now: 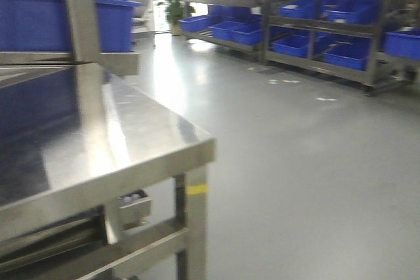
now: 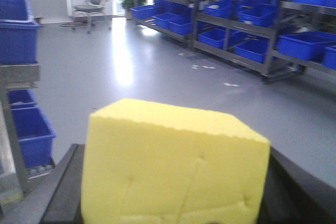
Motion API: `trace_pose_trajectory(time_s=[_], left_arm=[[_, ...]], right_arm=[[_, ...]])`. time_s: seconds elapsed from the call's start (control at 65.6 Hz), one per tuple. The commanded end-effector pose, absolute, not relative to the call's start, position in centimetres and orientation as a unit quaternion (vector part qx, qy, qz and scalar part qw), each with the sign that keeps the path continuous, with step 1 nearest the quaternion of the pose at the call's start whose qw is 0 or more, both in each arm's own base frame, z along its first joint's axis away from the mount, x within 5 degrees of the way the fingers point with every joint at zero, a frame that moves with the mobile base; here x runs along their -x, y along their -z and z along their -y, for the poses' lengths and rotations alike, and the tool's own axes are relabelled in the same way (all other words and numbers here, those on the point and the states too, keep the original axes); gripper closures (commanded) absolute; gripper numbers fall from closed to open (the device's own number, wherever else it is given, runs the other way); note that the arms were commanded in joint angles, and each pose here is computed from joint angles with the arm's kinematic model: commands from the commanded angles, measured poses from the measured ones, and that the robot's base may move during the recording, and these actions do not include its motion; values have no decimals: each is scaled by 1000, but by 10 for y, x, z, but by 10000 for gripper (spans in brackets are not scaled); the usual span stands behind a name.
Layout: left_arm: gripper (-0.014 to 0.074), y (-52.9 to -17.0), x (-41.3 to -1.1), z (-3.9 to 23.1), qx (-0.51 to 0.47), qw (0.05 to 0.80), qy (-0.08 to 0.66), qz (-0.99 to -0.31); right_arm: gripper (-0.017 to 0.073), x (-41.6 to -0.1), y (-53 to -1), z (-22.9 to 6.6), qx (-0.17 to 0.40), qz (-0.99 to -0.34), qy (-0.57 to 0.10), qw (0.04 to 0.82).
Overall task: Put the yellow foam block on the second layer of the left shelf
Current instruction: 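Drive the base across the room carrying the cube in the right gripper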
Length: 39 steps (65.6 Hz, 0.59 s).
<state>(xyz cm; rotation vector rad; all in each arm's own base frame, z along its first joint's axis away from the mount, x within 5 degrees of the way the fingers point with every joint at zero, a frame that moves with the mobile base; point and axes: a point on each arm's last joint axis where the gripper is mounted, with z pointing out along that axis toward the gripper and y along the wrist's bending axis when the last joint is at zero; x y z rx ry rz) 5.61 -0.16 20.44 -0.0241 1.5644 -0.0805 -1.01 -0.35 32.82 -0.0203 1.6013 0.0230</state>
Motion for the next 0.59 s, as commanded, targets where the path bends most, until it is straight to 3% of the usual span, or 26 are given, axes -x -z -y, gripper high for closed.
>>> trace_pose_trajectory(time_s=[0.0,0.579], left_arm=[[457,-203,-57,3,7,728,45,-684],[457,-203,-57,3,7,728,45,-684]], right_arm=[[238,17,-344,4,10,-672,-6,740],[238,17,-344,4,10,-672,-6,740]])
